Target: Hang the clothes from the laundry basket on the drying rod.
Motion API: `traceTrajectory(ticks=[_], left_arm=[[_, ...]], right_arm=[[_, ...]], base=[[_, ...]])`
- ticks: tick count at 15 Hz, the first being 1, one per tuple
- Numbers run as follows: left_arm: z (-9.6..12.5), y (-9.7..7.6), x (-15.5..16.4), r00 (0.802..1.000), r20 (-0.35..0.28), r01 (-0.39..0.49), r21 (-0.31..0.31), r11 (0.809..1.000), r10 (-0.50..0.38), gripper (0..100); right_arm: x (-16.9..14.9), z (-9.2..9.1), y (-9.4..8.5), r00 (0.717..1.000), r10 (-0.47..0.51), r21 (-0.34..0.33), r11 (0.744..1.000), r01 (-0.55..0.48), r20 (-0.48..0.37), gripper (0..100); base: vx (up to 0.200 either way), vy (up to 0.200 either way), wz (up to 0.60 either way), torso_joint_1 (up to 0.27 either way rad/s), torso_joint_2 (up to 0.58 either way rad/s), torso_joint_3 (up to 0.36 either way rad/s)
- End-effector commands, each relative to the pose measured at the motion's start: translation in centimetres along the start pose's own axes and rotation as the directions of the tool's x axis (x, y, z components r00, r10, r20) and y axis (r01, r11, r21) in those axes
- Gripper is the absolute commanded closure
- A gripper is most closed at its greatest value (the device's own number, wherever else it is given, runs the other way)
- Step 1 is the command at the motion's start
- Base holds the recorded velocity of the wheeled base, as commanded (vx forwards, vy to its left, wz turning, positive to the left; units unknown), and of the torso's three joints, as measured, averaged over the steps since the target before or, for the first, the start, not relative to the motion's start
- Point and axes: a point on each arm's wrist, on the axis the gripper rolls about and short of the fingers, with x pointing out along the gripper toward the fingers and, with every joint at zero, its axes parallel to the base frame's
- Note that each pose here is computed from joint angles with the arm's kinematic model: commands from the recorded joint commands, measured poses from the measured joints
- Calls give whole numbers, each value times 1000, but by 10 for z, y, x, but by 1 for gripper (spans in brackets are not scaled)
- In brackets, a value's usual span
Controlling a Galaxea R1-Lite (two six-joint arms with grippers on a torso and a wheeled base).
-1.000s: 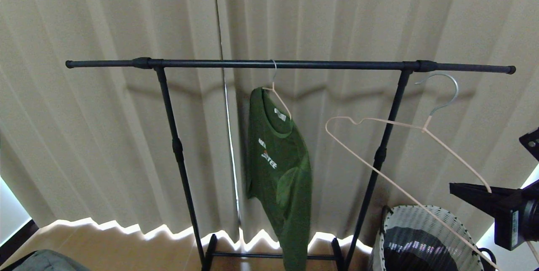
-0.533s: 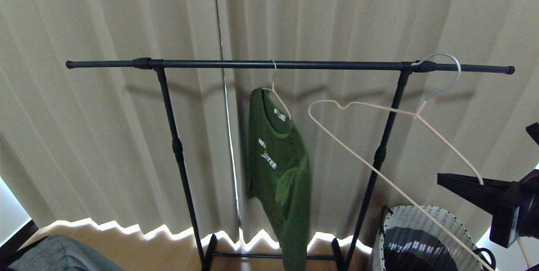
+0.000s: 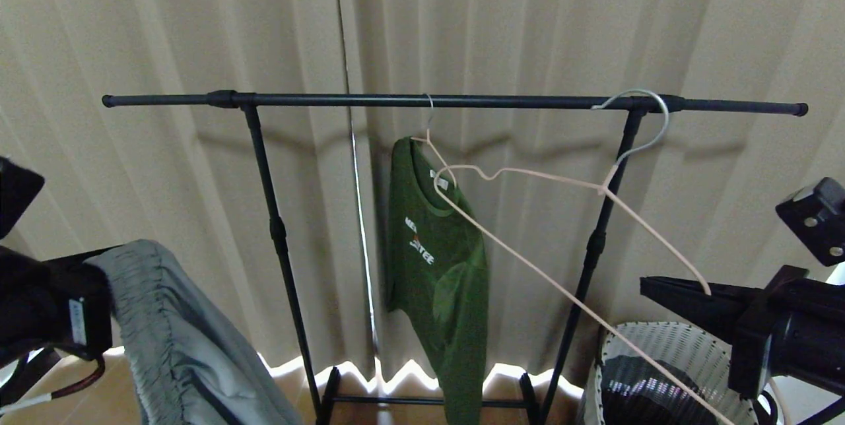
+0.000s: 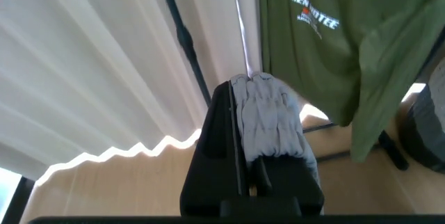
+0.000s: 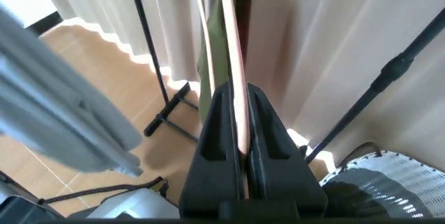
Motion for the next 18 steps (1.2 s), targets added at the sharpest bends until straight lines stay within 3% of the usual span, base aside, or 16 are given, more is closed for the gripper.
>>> traceTrajectory(ticks=[1,5,10,14,18], left_arm=[[27,-12,51,998,-63,-2,28,1000,4,100],[39,-18,95,989,-124,-73,48,996,78,100],[44,-33,140,973,-176,-155,-4,988,152,100],[45,-39,140,967,-178,-183,9,983,181,100],[44,-38,138,960,-194,-204,21,979,204,100]], right_arm=[[18,-7,9,996,53,-16,998,-55,-73,100],[18,-6,30,968,237,2,971,-238,-79,100],[19,-10,64,915,390,23,921,-390,-104,100],[26,-12,83,887,438,26,898,-440,-145,100],[44,-13,90,897,403,26,914,-405,-180,100]], base=[[0,0,0,0,0,0],[0,0,0,0,0,0],[0,0,0,0,0,0],[0,0,0,0,0,0],[0,0,0,0,0,0]])
